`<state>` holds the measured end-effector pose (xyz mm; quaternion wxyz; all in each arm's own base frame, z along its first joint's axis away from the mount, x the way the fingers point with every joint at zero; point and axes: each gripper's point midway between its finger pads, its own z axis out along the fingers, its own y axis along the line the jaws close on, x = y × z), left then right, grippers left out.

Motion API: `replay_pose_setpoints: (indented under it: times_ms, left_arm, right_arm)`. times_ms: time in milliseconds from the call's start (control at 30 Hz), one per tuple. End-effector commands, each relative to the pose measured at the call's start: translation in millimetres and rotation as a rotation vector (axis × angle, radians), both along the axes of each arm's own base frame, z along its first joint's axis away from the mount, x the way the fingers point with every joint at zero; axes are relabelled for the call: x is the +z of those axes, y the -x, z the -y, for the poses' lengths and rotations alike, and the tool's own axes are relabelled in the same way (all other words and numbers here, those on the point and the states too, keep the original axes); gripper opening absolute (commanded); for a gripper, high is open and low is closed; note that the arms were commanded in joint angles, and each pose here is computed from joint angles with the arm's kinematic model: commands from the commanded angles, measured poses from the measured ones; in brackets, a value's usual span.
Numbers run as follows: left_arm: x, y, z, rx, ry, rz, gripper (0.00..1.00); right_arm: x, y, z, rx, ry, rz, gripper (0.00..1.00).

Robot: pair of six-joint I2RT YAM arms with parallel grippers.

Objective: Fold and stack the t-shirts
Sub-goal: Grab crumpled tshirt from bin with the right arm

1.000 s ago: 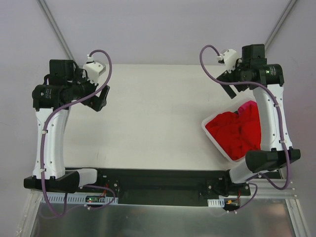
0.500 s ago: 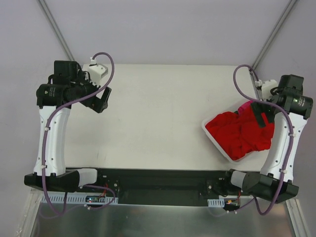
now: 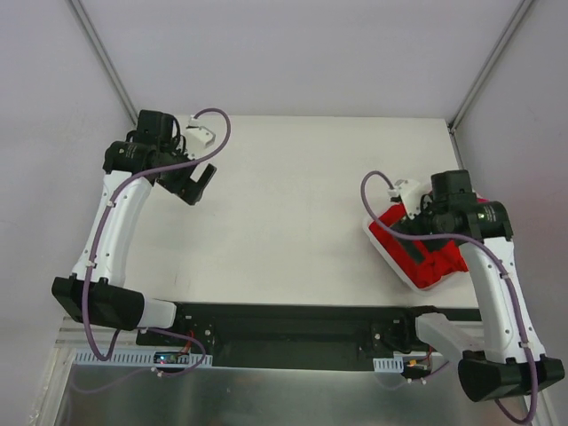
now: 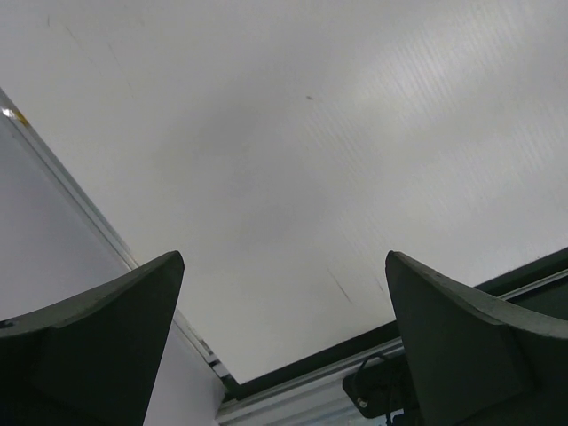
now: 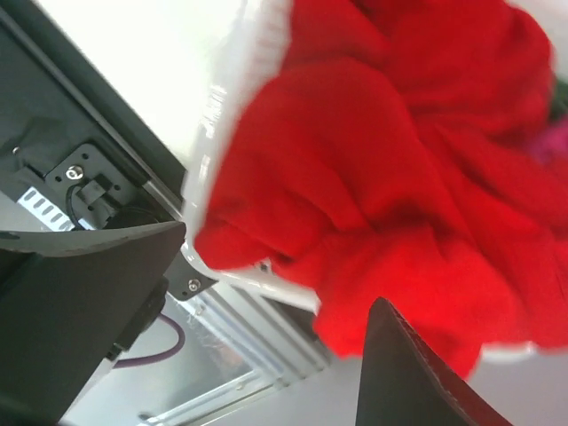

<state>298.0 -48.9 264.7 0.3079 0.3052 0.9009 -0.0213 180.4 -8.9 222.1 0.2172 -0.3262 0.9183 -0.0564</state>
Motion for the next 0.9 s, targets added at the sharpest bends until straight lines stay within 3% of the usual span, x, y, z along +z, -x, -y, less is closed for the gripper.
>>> replay_pose_setpoints:
  times_ms: [0, 100, 333, 633, 867]
  left_arm:
    - [-9, 14, -20, 0.063, -0.066, 0.018, 0.99]
    - [-22, 27, -31, 0.122, -0.024, -0.017, 0.99]
    - [-39, 48, -45, 0.147, -0.065, -0.038, 0.99]
    - [-34, 59, -58, 0.162, -0.133, 0.000, 0.99]
    - [-28, 71, -59, 0.161, -0.134, -0.001, 0.99]
  right_arm:
    - [-18, 8, -26, 0.093, -0.037, -0.028, 0.96]
    - [-36, 10, -33, 0.161, -0.022, -0.083, 0.94]
    - [-55, 5, -69, 0.375, -0.085, -0.171, 0.85]
    - [-82, -1, -94, 0.502, -0.094, -0.296, 0.82]
    - [-99, -12, -90, 0.499, -0.025, -0.329, 0.82]
